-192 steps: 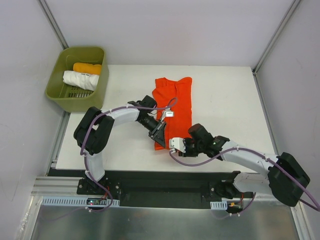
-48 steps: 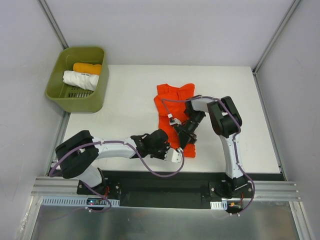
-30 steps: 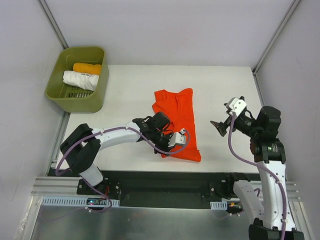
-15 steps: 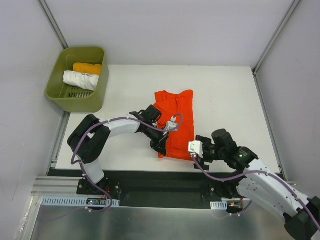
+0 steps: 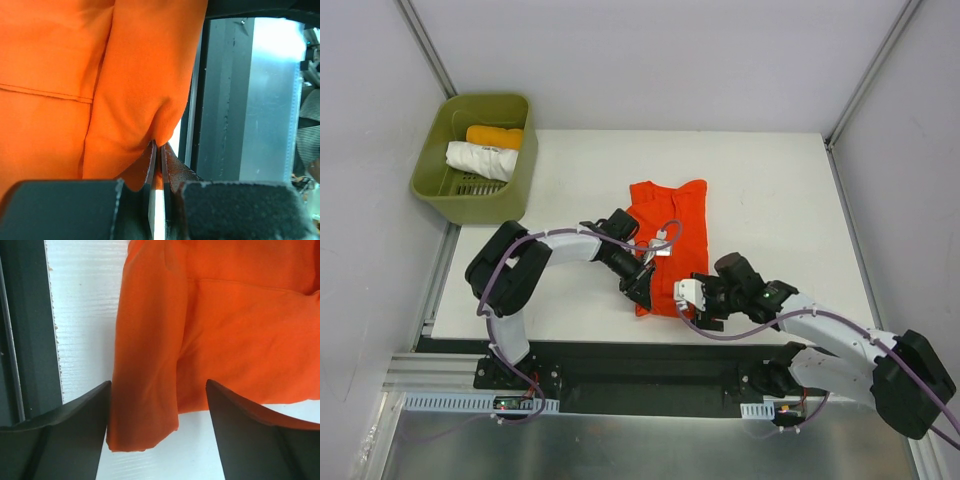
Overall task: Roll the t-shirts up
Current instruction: Roll the T-shirt to the center of the board.
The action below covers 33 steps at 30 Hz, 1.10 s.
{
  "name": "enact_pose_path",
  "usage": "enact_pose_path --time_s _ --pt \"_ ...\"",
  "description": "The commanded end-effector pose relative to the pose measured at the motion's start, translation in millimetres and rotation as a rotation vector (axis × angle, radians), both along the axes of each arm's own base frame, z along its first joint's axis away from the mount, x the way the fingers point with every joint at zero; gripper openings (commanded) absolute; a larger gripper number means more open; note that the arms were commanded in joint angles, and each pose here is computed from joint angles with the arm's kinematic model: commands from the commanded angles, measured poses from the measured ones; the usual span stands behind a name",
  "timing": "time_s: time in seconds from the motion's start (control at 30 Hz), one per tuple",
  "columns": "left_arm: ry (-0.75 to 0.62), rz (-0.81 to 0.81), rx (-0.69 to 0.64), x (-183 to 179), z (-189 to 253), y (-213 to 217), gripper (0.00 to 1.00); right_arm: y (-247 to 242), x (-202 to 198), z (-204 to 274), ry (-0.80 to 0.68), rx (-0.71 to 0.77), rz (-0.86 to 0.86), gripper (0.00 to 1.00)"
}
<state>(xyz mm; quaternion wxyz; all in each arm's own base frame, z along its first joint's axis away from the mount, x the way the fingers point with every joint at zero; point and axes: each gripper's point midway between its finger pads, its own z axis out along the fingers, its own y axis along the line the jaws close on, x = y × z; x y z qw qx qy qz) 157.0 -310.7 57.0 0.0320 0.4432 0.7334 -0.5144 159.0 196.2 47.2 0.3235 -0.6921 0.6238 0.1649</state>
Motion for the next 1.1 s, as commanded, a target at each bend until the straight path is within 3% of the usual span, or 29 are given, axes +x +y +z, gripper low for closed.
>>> enact_pose_path --time_s 0.0,0.1,0.2,0.33,0.5,0.67,0.8,0.97,1.0,1.07 --pt "0.019 0.004 -0.071 10.4 15.6 -6.7 0.00 6.7 1.0 -5.7 0.013 0.000 0.022 0.74" --pt "0.030 0.020 -0.073 15.7 16.8 -6.1 0.00 5.1 -2.3 -12.9 0.043 -0.026 0.037 0.69" --pt "0.059 0.040 -0.075 20.7 17.3 -4.3 0.00 5.5 -3.0 -17.1 0.062 -0.050 0.057 0.58" --pt "0.084 0.062 -0.078 25.5 18.1 -1.5 0.00 3.3 -6.9 -20.1 0.125 -0.083 0.079 0.31" --pt "0.141 0.081 -0.075 24.9 24.8 -0.7 0.00 10.1 -4.2 -1.4 0.273 -0.040 0.064 0.14" --pt "0.216 0.098 -0.066 28.1 32.6 0.6 0.00 -8.3 -44.3 4.2 0.587 -0.086 0.134 0.10" --pt "0.194 0.151 -0.039 52.1 28.3 7.0 0.00 -23.8 -64.2 8.4 0.828 -0.135 0.127 0.08" --pt "0.161 0.177 -0.010 63.6 18.1 16.7 0.04 -19.6 -52.6 8.8 0.939 -0.140 0.138 0.07" --pt "0.159 0.178 -0.008 63.6 16.0 18.7 0.05 -23.2 -58.1 7.1 1.049 -0.173 0.118 0.07" --pt "0.159 0.186 -0.004 65.1 14.7 23.1 0.06 -14.5 -43.1 14.9 1.083 -0.146 0.111 0.06"
